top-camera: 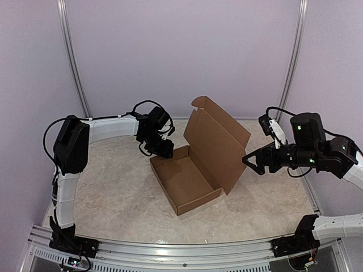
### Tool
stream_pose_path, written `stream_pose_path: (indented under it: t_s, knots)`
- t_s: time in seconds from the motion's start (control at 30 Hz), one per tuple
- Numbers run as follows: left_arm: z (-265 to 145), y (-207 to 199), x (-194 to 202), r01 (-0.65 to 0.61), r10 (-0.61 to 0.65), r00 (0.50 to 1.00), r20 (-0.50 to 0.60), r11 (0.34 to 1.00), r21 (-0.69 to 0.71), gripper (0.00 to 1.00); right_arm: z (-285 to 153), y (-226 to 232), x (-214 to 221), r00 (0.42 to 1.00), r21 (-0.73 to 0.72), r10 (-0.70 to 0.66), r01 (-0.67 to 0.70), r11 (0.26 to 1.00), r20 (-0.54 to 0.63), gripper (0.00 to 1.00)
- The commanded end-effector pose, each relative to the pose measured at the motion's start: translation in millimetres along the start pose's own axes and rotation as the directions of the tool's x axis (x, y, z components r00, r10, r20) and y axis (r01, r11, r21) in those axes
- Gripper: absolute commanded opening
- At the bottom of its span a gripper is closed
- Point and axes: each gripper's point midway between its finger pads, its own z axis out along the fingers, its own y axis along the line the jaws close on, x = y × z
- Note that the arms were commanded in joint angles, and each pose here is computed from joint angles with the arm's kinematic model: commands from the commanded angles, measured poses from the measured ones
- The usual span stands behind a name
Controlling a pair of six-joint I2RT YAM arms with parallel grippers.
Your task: Fold the paper box
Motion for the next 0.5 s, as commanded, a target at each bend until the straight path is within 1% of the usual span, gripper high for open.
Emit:
stream_pose_path:
  t_s: [0.0, 0.2, 0.23, 0.47]
  knots:
    - [6, 1, 1, -0.003, 0.003, 1.0, -0.014, 1.0, -0.027, 0.52, 2, -1, 1, 1.0, -0.006, 0.009, -0.009, 1.0, 0.01, 0.9]
    - [8, 11, 2, 0.013, -0.013, 1.0, -0.001, 0.997, -0.078, 0.36, 4, 1, -6, 1.0, -0.011, 0.001, -0.001, 1.0, 0.03, 0.9]
    - [8, 11, 3, 0.012, -0.013, 1.0, -0.001, 0.997, -0.083, 0.34, 5, 5, -6, 1.0, -0.035, -0.001, 0.002, 0.999, 0.021, 0.9]
    - [7, 16, 16, 0.015, -0.015, 1.0, -0.004, 0.993, -0.116, 0.14, 9, 7, -13, 0.999, -0.034, -0.032, 0.033, 0.999, 0.024, 0.9]
